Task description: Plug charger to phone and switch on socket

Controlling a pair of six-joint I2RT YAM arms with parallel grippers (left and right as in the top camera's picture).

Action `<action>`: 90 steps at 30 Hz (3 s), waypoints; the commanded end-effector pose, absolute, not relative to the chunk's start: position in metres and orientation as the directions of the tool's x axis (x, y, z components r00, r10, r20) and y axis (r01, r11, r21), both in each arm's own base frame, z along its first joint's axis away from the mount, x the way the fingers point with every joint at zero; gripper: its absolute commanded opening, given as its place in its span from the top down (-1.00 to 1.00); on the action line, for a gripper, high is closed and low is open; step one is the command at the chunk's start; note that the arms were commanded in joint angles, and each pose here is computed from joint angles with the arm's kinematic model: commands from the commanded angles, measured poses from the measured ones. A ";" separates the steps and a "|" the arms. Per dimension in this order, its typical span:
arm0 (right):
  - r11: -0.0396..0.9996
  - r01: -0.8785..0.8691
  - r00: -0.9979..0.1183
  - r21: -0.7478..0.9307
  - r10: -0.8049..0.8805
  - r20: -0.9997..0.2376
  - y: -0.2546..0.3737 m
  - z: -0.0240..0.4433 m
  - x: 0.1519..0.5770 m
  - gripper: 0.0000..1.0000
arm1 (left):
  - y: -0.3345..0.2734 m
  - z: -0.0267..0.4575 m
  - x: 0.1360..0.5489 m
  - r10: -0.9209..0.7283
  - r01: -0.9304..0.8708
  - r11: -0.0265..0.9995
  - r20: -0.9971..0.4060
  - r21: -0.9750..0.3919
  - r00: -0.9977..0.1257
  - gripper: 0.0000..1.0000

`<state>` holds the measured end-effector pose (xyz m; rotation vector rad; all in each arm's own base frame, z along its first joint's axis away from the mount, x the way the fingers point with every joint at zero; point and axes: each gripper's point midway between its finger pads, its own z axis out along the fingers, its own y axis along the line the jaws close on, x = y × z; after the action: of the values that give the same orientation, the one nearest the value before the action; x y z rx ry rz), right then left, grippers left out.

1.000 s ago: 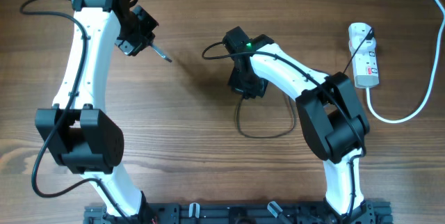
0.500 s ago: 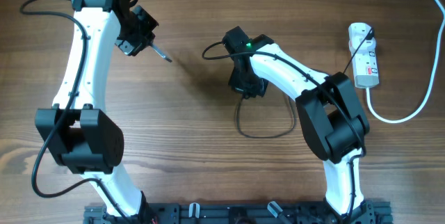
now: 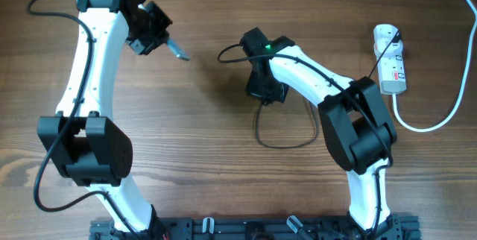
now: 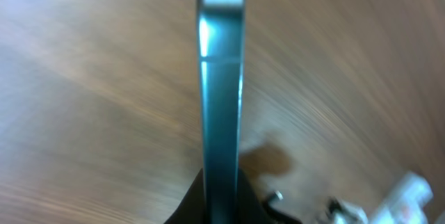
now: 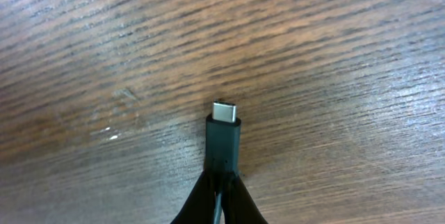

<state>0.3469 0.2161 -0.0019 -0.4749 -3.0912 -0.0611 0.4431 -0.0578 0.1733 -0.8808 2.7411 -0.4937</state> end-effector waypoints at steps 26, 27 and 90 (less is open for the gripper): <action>0.908 -0.187 -0.926 0.375 -0.036 -0.376 0.286 0.214 0.315 0.91 | -0.223 0.288 0.447 -0.040 0.379 0.498 -0.458 -0.780 -0.888 0.92; 0.904 -0.192 -0.921 0.382 -0.031 -0.389 0.287 0.219 0.316 0.91 | -0.220 0.290 0.447 -0.042 0.380 0.484 -0.455 -0.788 -0.890 0.92; 0.882 -0.270 -0.852 0.387 -0.031 -0.523 0.271 0.260 0.330 0.91 | -0.222 0.318 0.411 0.049 0.437 0.233 -0.438 -0.869 -0.898 0.92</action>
<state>0.3299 0.2695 0.2491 0.2734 -3.5384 -0.8264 0.4213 -0.2193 0.2951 0.3559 2.2754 -1.6907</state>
